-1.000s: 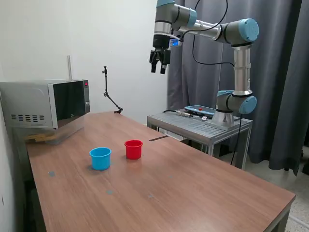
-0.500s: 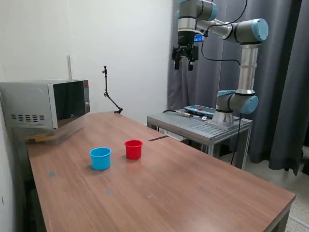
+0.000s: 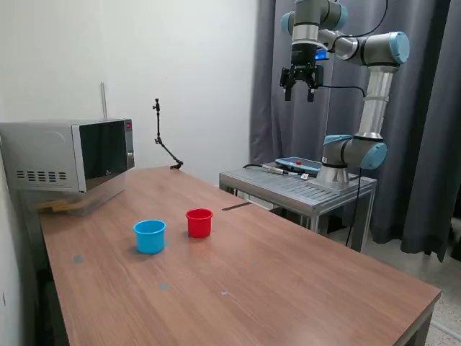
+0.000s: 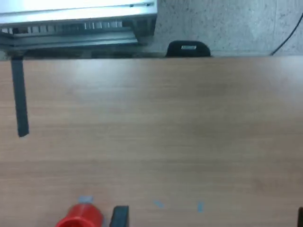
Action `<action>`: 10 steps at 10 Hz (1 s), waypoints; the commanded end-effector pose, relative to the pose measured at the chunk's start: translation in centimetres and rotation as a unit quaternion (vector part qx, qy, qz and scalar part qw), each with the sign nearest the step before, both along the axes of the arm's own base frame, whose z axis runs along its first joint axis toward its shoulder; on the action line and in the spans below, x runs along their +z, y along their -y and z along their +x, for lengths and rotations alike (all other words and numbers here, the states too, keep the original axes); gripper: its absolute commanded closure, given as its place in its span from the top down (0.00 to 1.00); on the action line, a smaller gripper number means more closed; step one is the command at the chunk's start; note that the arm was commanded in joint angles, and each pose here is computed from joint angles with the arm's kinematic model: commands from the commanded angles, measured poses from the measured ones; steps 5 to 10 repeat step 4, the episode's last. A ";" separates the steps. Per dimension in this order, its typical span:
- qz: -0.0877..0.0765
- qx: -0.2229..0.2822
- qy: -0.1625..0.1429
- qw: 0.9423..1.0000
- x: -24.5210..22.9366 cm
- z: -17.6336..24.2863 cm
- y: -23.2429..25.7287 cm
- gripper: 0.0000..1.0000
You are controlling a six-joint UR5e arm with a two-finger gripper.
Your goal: Place red objects in the red bin, and blue objects in the blue bin.
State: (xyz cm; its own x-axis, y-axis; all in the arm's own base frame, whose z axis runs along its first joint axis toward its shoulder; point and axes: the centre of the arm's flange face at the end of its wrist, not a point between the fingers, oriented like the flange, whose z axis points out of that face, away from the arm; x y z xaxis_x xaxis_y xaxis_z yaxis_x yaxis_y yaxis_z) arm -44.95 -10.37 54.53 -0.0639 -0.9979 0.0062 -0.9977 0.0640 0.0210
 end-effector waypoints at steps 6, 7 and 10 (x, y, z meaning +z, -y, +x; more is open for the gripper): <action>-0.001 0.049 0.054 0.997 -1.7 4.3 5.4 1.00; -0.001 0.049 0.054 0.997 -1.7 4.3 5.4 1.00; -0.001 0.049 0.054 0.997 -1.7 4.3 5.4 1.00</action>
